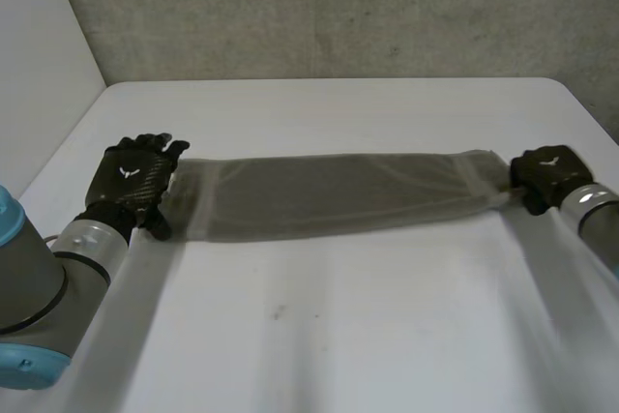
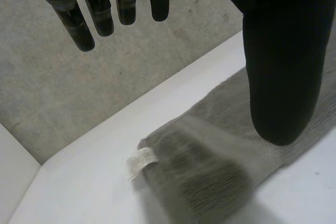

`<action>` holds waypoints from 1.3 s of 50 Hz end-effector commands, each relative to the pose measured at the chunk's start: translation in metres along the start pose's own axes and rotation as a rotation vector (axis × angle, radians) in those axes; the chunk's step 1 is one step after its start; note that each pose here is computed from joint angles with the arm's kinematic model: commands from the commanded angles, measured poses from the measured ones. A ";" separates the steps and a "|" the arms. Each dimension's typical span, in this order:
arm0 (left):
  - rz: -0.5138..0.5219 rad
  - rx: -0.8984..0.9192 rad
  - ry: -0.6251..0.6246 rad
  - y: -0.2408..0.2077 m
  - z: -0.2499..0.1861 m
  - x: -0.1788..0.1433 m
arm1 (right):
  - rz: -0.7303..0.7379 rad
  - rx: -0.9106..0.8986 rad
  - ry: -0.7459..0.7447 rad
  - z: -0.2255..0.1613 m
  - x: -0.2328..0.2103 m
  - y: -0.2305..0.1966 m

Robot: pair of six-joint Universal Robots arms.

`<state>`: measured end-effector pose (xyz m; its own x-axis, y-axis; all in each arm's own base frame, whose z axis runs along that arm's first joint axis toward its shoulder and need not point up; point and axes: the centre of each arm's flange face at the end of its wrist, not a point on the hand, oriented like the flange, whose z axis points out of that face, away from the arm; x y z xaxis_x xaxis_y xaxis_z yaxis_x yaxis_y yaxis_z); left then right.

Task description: Fold the towel.

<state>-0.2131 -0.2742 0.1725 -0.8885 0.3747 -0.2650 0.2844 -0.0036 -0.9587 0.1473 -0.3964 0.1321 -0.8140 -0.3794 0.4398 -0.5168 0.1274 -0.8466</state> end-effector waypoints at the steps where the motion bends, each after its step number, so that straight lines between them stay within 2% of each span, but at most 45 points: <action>1: 0.001 0.009 -0.006 -0.003 -0.002 -0.002 | -0.013 -0.030 0.182 -0.004 0.077 0.008; 9: 0.001 0.010 -0.006 -0.004 -0.005 -0.002 | -0.068 -0.006 0.231 -0.005 0.106 -0.017; 13: 0.001 0.012 -0.007 -0.004 -0.005 -0.002 | -0.071 0.049 0.221 -0.004 0.099 -0.039; 15: 0.001 0.012 -0.010 -0.004 -0.004 -0.003 | -0.063 0.149 0.142 0.000 0.058 -0.075; 16: 0.001 0.012 -0.010 -0.004 -0.004 -0.003 | -0.063 0.149 0.141 0.000 0.058 -0.075; 18: 0.001 0.012 -0.010 -0.004 -0.004 -0.003 | -0.059 0.234 0.046 0.000 0.009 -0.107; 19: 0.001 0.011 -0.011 -0.004 -0.004 -0.003 | -0.059 0.234 0.046 0.000 0.008 -0.107; 20: 0.001 0.011 -0.011 -0.004 -0.004 -0.003 | -0.063 0.269 -0.007 -0.001 -0.019 -0.120; 21: 0.001 0.011 -0.011 -0.004 -0.004 -0.003 | -0.063 0.269 -0.008 -0.002 -0.019 -0.120; 23: 0.001 0.012 -0.013 -0.004 -0.004 -0.004 | -0.080 0.357 -0.124 -0.011 -0.081 -0.147; 24: 0.001 0.012 -0.013 -0.004 -0.004 -0.004 | -0.080 0.357 -0.125 -0.011 -0.081 -0.147; 26: 0.002 0.015 -0.014 -0.004 -0.004 -0.004 | -0.093 0.442 -0.237 -0.025 -0.141 -0.165; 27: 0.002 0.015 -0.014 -0.004 -0.004 -0.004 | -0.093 0.442 -0.238 -0.025 -0.141 -0.165; 29: 0.003 0.014 -0.014 -0.004 -0.004 -0.004 | -0.102 0.513 -0.327 -0.040 -0.192 -0.172; 32: 0.002 0.014 -0.012 -0.004 -0.004 -0.003 | -0.106 0.536 -0.369 -0.046 -0.216 -0.171; 34: 0.002 0.014 -0.012 -0.004 -0.004 -0.003 | -0.120 0.562 -0.454 -0.059 -0.260 -0.162; 42: 0.001 0.014 -0.014 -0.004 -0.004 -0.004 | -0.158 0.524 -0.624 -0.080 -0.326 -0.124; 45: 0.002 0.014 -0.012 -0.004 -0.004 -0.003 | -0.173 0.471 -0.647 -0.082 -0.332 -0.111; 51: 0.002 0.015 -0.009 -0.004 -0.004 -0.002 | -0.169 0.449 -0.626 -0.085 -0.322 -0.119; 54: 0.002 0.016 -0.006 -0.004 -0.005 -0.001 | -0.146 0.467 -0.575 -0.091 -0.304 -0.140; 56: 0.002 0.018 -0.005 -0.005 -0.005 -0.001 | -0.085 0.452 -0.498 -0.089 -0.271 -0.154; 59: 0.003 0.019 -0.004 -0.005 -0.005 0.000 | -0.035 0.436 -0.463 -0.086 -0.250 -0.158; 61: 0.004 0.024 -0.004 -0.006 -0.005 0.000 | 0.054 0.412 -0.423 -0.087 -0.219 -0.163; 65: 0.004 0.028 -0.003 -0.006 -0.004 0.000 | 0.105 0.357 -0.372 -0.084 -0.189 -0.155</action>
<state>-0.2127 -0.2700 0.1780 -0.8890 0.3709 -0.2686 0.2801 -0.0238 -0.9597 0.4049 -0.2447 0.1847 -0.5604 -0.7470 0.3578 -0.2986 -0.2207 -0.9285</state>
